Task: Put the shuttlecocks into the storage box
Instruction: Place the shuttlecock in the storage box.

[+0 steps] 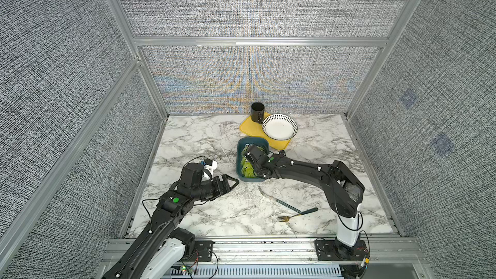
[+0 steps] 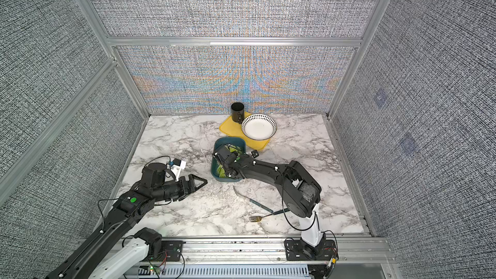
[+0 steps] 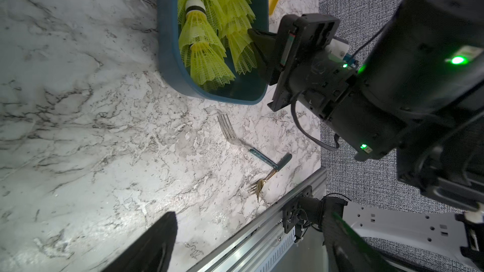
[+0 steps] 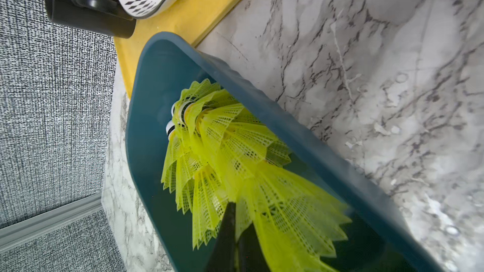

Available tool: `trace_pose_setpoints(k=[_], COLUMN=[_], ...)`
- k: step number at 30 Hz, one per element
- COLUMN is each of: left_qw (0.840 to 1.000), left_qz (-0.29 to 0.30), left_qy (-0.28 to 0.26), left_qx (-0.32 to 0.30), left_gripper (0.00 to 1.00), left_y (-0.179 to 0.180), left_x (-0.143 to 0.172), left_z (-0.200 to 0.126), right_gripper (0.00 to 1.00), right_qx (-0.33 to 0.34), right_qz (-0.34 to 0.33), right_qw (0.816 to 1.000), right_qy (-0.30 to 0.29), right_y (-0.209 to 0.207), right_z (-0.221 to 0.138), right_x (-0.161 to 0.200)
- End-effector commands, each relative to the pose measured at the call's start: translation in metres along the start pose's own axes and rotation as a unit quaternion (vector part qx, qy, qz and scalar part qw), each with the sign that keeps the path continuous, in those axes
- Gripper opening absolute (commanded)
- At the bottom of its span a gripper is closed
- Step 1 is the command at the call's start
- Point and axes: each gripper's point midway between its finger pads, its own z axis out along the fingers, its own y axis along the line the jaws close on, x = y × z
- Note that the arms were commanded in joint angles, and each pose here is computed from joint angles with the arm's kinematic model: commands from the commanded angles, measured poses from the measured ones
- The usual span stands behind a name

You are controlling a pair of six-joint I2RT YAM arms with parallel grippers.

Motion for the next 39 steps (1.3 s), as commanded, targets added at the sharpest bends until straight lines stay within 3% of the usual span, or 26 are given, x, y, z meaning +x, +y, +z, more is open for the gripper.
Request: trace_pose_setpoints(k=[1,11,17,21,28,34,39], left_qw=[1.0,0.999,0.997,0.997,0.997,0.998,0.998], left_qz=[-0.003,-0.047,-0.079,-0.075,-0.071,-0.069,-0.067], left_qy=[-0.026,-0.006,0.012,0.024,0.021,0.014,0.01], left_qx=[0.009,0.001,0.0,0.005,0.006,0.009,0.013], left_gripper=[0.9,0.91,0.91,0.91,0.91,0.91,0.91], left_y=[-0.003,0.008,0.015,0.01,0.007,0.003,0.0], left_x=[-0.015,-0.031,-0.036,-0.039,-0.04,-0.042,-0.043], left_z=[0.007,0.033,0.049,0.053,0.051,0.047,0.044], right_gripper=[0.0,0.0,0.05,0.13,0.37,0.44,0.55], right_qx=[-0.017,-0.012,-0.016,-0.015,-0.01,0.02,0.028], right_qz=[0.007,0.006,0.005,0.001,0.001,0.014,0.019], right_qw=[1.0,1.0,1.0,1.0,1.0,0.999,0.998], right_qy=[0.0,0.01,0.011,0.015,0.026,0.046,0.06], right_y=[0.006,0.0,-0.001,-0.001,0.002,-0.005,-0.01], right_z=[0.0,0.002,0.002,0.003,-0.007,-0.013,-0.011], right_x=[0.0,0.003,0.002,0.002,0.001,0.005,0.011])
